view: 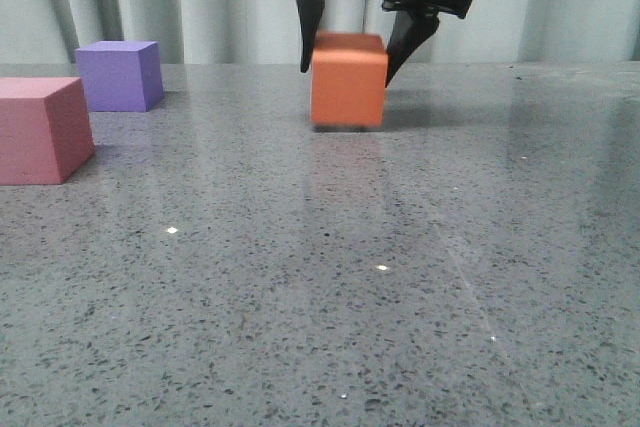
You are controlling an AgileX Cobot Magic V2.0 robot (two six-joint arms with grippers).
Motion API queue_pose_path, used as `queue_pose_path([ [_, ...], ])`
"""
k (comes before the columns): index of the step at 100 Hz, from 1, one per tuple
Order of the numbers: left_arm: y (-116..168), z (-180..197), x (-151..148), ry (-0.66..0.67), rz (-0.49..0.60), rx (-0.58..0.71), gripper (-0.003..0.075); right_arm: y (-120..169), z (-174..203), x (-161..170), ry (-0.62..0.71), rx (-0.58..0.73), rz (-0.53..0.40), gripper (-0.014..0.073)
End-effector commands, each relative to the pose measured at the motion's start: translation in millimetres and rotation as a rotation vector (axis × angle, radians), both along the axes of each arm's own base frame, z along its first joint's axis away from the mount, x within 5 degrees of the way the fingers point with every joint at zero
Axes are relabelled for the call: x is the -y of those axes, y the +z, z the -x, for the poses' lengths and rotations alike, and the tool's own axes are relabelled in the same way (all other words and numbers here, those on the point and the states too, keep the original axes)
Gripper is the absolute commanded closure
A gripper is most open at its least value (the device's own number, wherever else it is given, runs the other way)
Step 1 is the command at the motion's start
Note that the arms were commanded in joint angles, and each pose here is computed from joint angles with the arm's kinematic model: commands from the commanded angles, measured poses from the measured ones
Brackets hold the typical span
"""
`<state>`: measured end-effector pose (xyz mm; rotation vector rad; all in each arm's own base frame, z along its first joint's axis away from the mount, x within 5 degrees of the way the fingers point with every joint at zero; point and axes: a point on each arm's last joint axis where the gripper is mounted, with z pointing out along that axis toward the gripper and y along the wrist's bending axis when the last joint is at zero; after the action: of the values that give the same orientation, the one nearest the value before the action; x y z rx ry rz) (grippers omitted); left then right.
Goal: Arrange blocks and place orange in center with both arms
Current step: 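Lift the orange cube with the right gripper and carry it toward the table center, then open the right gripper to release the orange cube and withdraw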
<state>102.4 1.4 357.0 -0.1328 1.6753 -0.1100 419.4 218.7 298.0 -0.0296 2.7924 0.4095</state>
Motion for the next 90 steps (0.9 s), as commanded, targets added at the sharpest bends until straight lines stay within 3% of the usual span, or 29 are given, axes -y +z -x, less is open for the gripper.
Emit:
queue_pose_path([
  [1,16,-1,-1,0.011,-0.003,0.096,0.0122,35,16,7,0.013,0.010,-0.011,-0.0010],
  [37,19,-1,-2,0.017,-0.004,0.127,0.0122,42,19,8,0.013,0.020,-0.029,-0.0007],
  [90,19,-1,-2,0.018,-0.004,0.131,0.0122,119,61,32,0.033,0.211,-0.044,-0.0007],
])
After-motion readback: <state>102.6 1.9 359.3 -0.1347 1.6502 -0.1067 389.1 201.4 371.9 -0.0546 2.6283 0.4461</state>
